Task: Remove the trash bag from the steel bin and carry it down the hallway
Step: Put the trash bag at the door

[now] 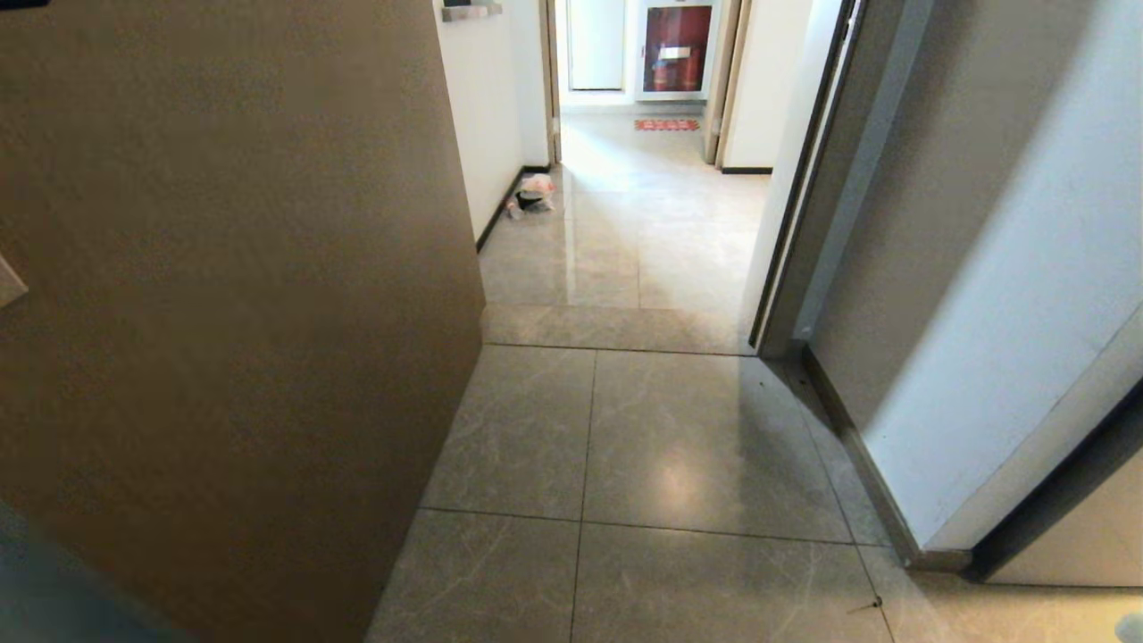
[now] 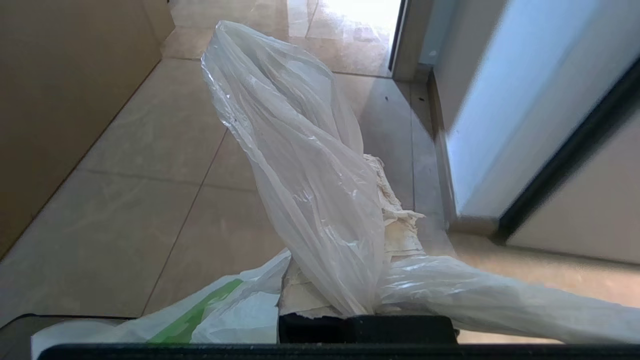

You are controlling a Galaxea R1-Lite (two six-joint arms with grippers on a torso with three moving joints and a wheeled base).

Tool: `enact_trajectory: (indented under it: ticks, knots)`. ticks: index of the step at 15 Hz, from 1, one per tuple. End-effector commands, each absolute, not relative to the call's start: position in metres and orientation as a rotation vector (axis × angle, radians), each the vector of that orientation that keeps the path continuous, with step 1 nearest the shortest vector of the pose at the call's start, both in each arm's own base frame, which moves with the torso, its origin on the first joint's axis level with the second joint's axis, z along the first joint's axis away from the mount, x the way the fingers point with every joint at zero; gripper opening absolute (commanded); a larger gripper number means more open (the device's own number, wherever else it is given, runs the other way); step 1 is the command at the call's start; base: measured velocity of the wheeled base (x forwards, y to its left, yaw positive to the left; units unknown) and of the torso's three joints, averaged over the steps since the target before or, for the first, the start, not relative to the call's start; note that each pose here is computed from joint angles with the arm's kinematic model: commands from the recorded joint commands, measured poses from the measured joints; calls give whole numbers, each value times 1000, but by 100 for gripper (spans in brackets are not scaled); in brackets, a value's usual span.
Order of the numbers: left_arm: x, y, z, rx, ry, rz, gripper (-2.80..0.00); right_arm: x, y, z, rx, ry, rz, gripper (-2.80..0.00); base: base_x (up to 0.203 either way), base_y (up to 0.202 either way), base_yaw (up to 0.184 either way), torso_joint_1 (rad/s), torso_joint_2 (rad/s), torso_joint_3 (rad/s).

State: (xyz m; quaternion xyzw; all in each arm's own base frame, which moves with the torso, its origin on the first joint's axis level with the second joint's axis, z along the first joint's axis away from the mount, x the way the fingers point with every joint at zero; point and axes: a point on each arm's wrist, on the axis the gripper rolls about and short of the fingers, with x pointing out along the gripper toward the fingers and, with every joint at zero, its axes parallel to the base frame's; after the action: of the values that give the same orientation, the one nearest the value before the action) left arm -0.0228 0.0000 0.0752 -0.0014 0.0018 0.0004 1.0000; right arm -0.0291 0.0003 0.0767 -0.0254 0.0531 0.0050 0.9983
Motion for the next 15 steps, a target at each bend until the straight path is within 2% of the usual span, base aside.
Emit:
enact_trajectory:
  ticks: [1, 8, 13, 15]
  knots:
    - [-23, 0, 75, -3, 3, 2, -280, -29, 0, 77, -51, 109, 12, -280, 198, 0, 1, 2, 7, -2]
    - [-23, 0, 75, 4, 5, 0, -280, -29, 0, 77, -50, 110, 10, -280, 188, 0, 0, 1, 2, 2]
    - [-23, 0, 75, 0, 4, 0, -280, -29, 0, 77, -49, 110, 10, -280, 20, 0, 0, 0, 1, 1]
    - [-23, 0, 75, -1, 3, 0, -280, -29, 0, 77, -51, 109, 10, -280, 1, -143, 8, 0, 2, 0]
